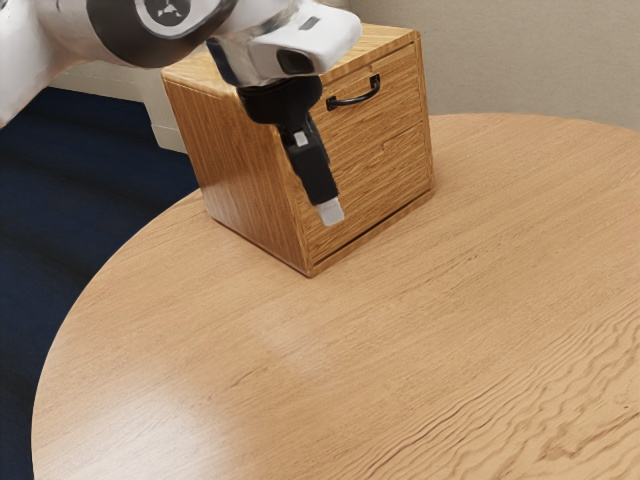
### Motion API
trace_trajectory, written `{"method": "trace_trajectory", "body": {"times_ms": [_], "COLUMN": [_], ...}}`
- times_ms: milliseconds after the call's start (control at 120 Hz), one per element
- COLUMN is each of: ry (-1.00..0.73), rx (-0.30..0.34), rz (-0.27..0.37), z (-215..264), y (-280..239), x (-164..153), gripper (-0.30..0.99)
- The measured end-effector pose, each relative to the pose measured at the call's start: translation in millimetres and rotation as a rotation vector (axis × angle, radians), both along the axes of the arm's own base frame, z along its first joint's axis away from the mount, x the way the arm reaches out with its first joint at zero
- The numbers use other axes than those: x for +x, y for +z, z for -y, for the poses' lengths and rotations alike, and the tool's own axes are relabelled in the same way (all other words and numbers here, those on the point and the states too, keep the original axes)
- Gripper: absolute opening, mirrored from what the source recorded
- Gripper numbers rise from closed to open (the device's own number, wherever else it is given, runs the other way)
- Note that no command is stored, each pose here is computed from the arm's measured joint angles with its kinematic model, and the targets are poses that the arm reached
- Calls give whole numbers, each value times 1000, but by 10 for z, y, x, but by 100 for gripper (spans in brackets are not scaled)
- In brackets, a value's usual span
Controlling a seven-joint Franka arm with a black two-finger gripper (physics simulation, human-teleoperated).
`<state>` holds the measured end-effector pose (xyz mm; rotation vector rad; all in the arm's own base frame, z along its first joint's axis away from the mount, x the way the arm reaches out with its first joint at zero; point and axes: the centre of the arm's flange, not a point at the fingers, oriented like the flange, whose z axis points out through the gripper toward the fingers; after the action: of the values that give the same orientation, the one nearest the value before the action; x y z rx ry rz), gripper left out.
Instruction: Pull the drawer handle with one arm to open the drawer
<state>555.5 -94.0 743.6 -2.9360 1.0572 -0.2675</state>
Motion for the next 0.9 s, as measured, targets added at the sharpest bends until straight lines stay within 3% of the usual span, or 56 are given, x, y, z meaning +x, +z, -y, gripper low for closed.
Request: {"method": "trace_trajectory", "body": {"times_ms": [142,208,283,442,717,900], "ry": [7,58,126,123,181,132], "rx": [32,41,38,-53,105,123], "rz": [-61,-81,-43,19,186,289], "z": [577,532,329,88,-494,-490], "y": [-250,-456,-506,-452,-314,-393], "x": [-61,19,235,570,969,1299], "gripper": [69,69,69,69,69,69]}}
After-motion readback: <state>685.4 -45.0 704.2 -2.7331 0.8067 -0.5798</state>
